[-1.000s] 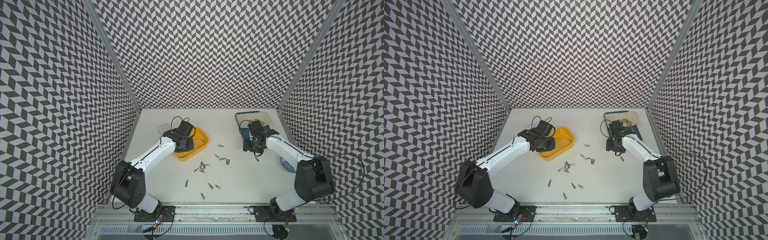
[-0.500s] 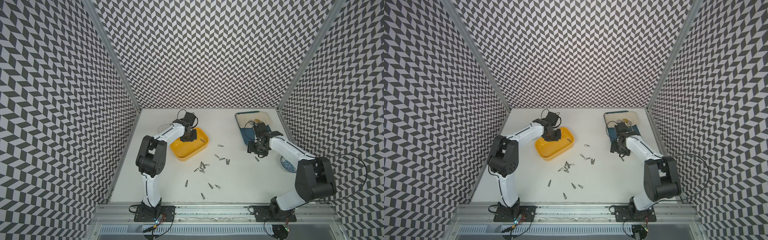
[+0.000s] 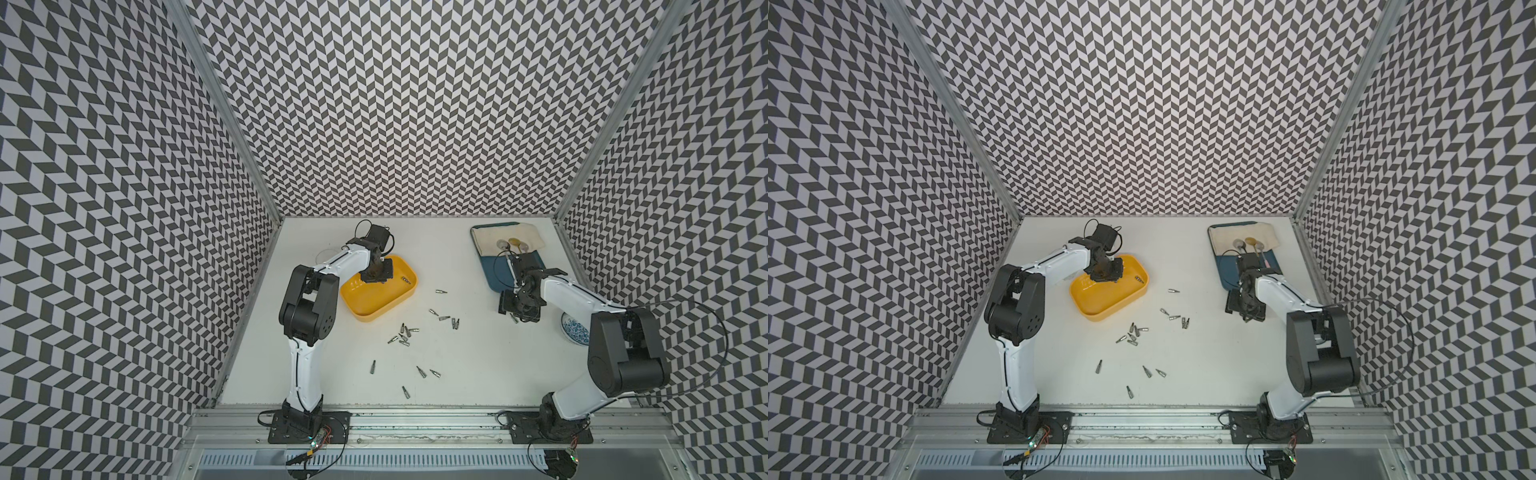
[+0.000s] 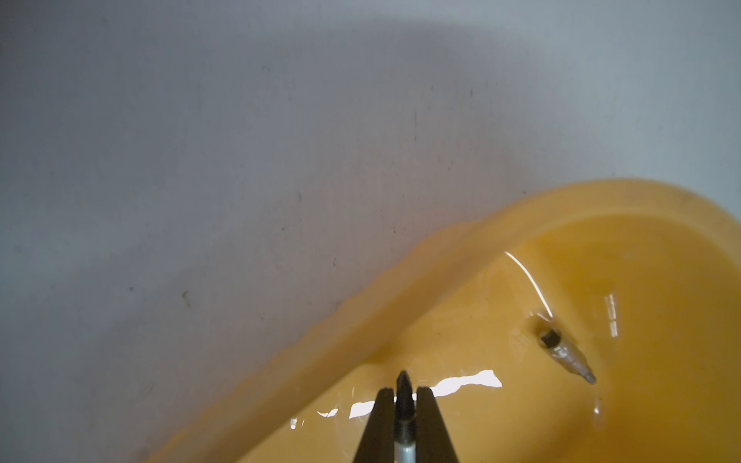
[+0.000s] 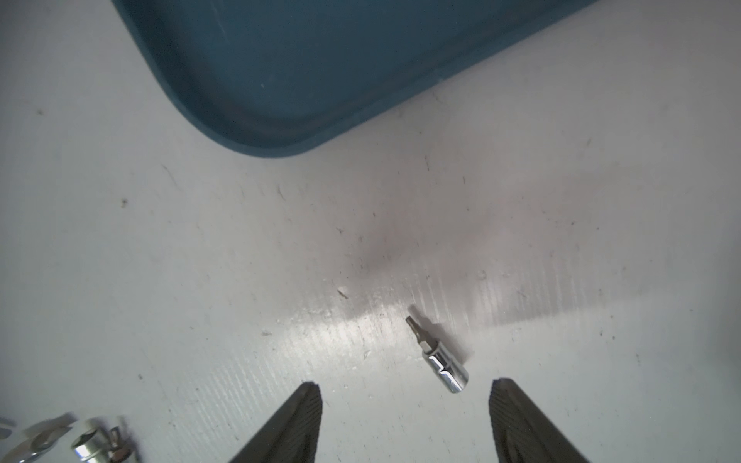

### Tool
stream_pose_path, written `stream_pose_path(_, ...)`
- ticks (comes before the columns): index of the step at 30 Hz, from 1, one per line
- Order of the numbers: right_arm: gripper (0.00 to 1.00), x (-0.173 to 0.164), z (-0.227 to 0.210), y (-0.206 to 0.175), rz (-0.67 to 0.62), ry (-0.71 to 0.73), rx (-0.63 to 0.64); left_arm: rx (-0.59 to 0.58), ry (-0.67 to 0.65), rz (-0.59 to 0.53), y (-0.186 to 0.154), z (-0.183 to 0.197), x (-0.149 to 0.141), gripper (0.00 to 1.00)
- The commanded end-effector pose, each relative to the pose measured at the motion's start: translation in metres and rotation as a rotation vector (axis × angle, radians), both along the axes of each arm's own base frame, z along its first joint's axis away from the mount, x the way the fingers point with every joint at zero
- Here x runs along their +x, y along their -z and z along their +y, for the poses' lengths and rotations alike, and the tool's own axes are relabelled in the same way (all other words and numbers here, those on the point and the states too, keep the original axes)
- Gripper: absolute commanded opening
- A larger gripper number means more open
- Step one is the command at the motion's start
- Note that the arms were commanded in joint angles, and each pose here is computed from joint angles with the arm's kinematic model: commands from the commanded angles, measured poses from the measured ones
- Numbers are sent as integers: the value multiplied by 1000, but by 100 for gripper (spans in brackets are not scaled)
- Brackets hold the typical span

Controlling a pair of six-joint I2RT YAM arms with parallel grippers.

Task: Put the bit on the desktop into the storage box
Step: Place the screwdriver bit in the storage box.

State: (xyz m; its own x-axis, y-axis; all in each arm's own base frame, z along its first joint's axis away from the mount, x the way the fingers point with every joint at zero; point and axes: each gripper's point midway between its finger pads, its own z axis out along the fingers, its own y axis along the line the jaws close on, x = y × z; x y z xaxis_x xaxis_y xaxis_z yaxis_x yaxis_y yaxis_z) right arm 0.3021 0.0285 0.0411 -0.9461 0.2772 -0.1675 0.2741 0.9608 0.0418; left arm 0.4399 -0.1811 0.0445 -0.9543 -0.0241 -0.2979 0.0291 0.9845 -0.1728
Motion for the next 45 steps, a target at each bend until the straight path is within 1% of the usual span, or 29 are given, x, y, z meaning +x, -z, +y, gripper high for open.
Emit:
stream_pose_path(1,70,2,0,8,-1,3,7,-22,17,-15,2,-5,11,0)
stream_pose_path(5,67,0,-3,13,4,13,-5,-26,26,2,9,-7,10,0)
stream_pose_path(11,66,-3,-2,23,22,8,11,-30,26,10,13,-7,10,1)
stream_pose_path(21,59,-9,-1,27,27,2,14,-35,26,11,13,-8,10,8)
stream_pose_path(25,56,-9,0,28,29,-1,16,-28,28,6,9,-6,10,13)
stream_pose_path(38,45,-11,2,30,32,-9,23,-22,24,-23,-8,-3,11,20)
stream_pose_path(42,41,-11,3,31,34,-13,25,-32,24,-61,-25,-4,14,22)
stream_pose_path(45,39,-11,3,31,35,-18,26,-63,48,-88,-43,-10,18,23)
